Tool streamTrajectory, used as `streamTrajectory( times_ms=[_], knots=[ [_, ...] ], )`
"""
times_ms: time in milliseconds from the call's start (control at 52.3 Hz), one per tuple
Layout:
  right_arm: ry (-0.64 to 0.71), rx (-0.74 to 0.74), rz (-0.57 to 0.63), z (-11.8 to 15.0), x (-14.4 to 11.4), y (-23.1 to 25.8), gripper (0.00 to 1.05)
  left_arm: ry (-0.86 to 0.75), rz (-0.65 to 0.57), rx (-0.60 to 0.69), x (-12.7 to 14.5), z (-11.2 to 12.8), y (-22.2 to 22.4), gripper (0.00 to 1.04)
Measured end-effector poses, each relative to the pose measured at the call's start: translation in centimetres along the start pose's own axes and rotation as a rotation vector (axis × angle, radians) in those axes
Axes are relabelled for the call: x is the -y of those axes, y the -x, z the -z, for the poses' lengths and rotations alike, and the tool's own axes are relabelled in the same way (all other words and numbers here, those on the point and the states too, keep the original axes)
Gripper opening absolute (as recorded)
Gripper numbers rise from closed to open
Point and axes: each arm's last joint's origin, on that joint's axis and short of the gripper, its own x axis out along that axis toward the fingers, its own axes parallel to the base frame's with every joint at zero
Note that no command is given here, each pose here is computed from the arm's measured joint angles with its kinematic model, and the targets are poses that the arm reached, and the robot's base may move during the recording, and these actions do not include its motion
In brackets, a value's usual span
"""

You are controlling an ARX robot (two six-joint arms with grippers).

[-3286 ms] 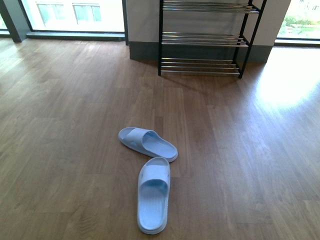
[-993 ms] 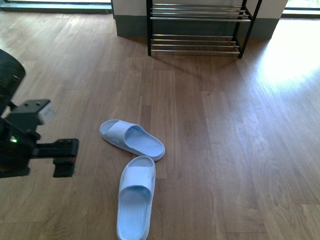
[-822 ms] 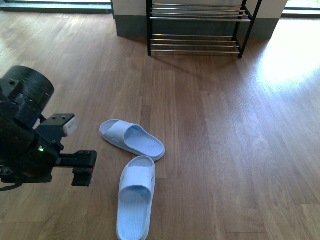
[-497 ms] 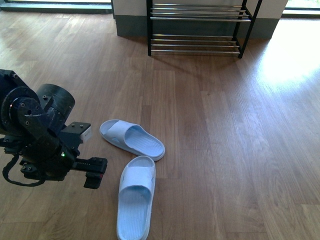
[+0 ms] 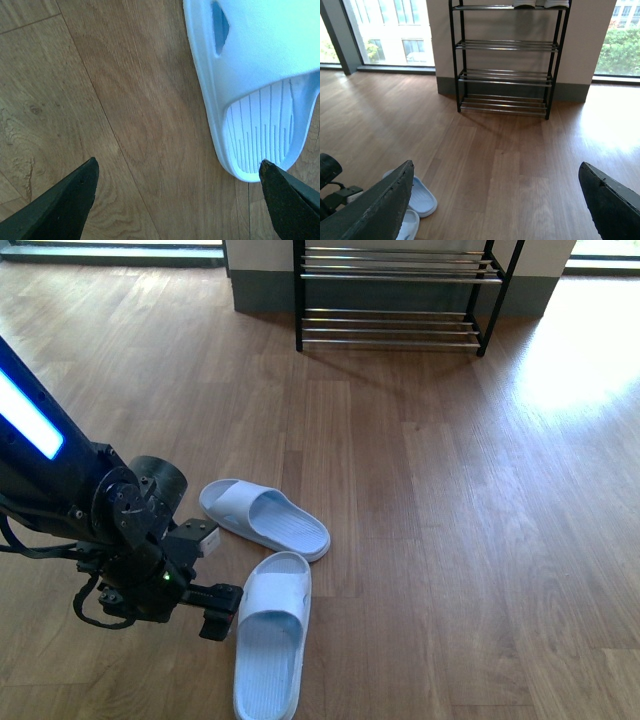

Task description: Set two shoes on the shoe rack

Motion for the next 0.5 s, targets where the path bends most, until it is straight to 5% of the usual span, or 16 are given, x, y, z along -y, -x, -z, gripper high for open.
streamTrajectory(
  times_ms=[497],
  knots=[
    [0.0,0.0,0.0,0.0,0.0,0.0,0.96,-0.104,0.028,0.05,0.8,-1.2,-3.3,0.95]
  ],
)
